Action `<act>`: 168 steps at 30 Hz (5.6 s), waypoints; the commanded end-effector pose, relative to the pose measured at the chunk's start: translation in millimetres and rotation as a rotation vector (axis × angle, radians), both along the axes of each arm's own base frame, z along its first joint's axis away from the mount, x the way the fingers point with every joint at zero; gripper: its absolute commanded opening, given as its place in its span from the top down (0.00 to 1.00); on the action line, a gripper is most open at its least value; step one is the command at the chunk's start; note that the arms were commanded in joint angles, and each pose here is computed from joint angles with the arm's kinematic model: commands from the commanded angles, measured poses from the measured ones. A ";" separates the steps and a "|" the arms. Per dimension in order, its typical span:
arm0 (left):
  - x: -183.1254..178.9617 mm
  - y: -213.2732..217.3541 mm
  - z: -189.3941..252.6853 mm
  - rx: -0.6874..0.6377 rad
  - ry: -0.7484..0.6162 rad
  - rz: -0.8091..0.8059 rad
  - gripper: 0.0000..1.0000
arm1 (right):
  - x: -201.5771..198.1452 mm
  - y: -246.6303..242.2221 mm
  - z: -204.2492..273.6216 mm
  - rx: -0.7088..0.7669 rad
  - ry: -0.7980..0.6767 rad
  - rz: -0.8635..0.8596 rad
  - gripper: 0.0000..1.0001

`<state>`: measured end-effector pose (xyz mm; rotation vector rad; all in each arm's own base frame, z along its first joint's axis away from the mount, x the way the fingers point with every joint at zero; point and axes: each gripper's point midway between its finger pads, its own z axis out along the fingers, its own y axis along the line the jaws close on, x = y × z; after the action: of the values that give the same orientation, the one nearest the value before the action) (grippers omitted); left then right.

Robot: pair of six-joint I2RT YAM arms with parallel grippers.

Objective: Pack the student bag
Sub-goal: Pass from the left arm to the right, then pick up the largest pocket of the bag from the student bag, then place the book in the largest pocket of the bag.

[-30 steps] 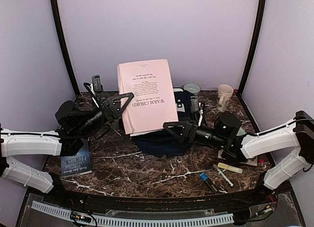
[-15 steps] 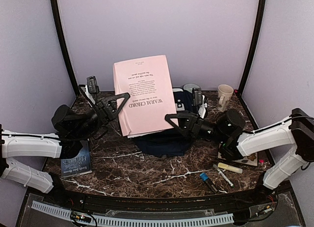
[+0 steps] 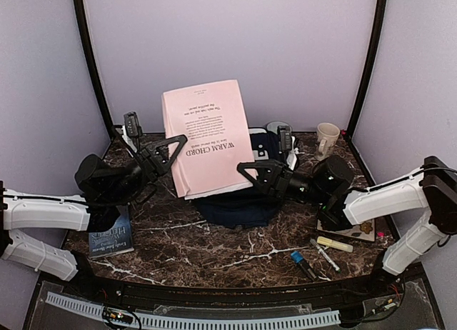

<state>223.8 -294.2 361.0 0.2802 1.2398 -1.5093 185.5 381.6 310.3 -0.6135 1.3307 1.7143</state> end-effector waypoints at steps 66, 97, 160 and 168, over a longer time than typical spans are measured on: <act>79.4 -155.6 -256.8 1.390 -0.168 -0.167 0.61 | 55.7 -226.4 -54.4 -0.443 0.080 -1.149 1.00; 174.9 -109.8 -128.4 1.181 -0.027 0.236 1.00 | 6.2 -178.3 -78.5 -0.398 0.209 -0.692 1.00; 68.0 -121.2 -24.3 0.915 -0.170 0.042 1.00 | 130.7 -13.1 -136.2 -0.153 0.652 -0.268 1.00; 48.4 -126.2 -6.9 0.848 -0.176 -0.058 1.00 | 150.5 2.5 -131.3 -0.189 0.565 -0.301 1.00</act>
<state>300.4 -416.5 269.9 0.9929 1.8837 -0.7175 315.1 372.9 125.8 0.1201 2.1066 1.5723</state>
